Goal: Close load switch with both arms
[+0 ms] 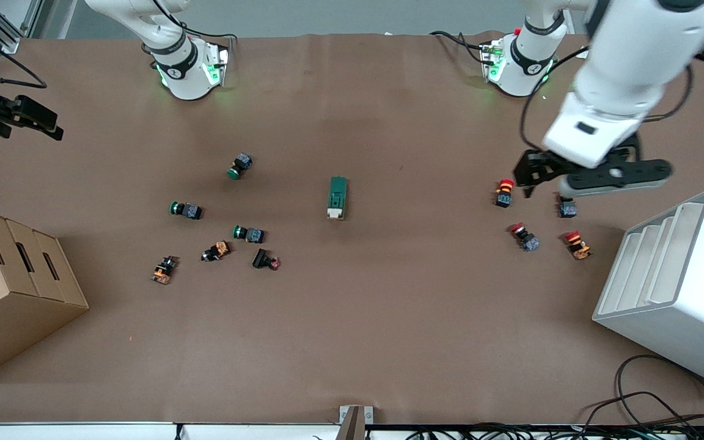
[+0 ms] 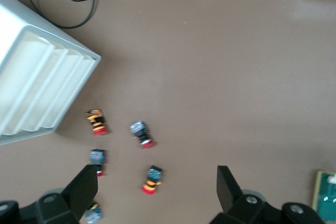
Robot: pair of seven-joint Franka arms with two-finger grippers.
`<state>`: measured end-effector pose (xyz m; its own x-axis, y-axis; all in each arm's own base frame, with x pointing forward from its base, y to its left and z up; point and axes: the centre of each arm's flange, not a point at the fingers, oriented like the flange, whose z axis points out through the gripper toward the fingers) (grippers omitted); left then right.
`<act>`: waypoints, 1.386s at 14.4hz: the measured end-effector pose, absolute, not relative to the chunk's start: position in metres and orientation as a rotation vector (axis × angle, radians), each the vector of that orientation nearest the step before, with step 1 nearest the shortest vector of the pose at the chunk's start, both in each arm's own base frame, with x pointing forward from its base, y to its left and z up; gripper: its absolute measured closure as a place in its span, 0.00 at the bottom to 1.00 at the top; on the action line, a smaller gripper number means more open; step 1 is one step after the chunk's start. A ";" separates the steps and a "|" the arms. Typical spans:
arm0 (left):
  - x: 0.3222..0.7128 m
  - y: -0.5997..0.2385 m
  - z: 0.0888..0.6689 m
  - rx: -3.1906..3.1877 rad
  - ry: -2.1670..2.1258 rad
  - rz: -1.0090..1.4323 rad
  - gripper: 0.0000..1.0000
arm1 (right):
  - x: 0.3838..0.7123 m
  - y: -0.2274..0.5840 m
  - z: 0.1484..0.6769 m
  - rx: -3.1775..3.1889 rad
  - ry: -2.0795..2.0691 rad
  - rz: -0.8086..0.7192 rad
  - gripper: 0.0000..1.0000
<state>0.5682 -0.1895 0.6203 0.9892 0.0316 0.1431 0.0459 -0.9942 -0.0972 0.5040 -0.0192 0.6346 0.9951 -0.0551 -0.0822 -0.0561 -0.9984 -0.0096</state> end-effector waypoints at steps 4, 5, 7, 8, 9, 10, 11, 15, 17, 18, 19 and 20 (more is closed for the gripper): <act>0.567 -0.147 0.632 -3.037 0.013 -0.160 0.00 | 0.504 -0.020 0.635 -3.126 0.080 0.125 0.00; 0.566 -0.138 0.636 -3.051 0.021 -0.151 0.00 | 0.504 -0.020 0.636 -3.126 0.080 0.124 0.00; 0.564 -0.121 0.643 -3.073 0.033 -0.137 0.00 | 0.504 -0.020 0.636 -3.126 0.079 0.123 0.00; 0.561 -0.113 0.645 -3.087 0.033 -0.122 0.00 | 0.503 -0.020 0.636 -3.126 0.080 0.123 0.00; 0.559 -0.105 0.647 -3.105 0.034 -0.101 0.00 | 0.503 -0.020 0.637 -3.126 0.080 0.123 0.00; 0.555 -0.096 0.648 -3.126 0.039 -0.075 0.00 | 0.503 -0.021 0.637 -3.126 0.080 0.124 0.00; 0.552 -0.085 0.647 -3.145 0.050 -0.052 0.00 | 0.503 -0.021 0.636 -3.126 0.081 0.125 0.00; 0.533 -0.057 0.640 -3.168 0.063 0.004 0.00 | 0.503 -0.021 0.636 -3.125 0.081 0.127 0.00; 0.524 -0.049 0.636 -3.176 0.035 0.023 0.00 | 0.503 -0.021 0.636 -3.125 0.081 0.127 0.00; 0.521 -0.045 0.636 -3.177 0.024 0.024 0.00 | 0.503 -0.021 0.636 -3.125 0.081 0.127 0.00; 0.518 -0.044 0.638 -3.176 0.020 0.020 0.00 | 0.503 -0.021 0.636 -3.125 0.081 0.127 0.00; 0.516 -0.045 0.640 -3.176 0.022 0.013 0.00 | 0.503 -0.021 0.636 -3.125 0.081 0.127 0.00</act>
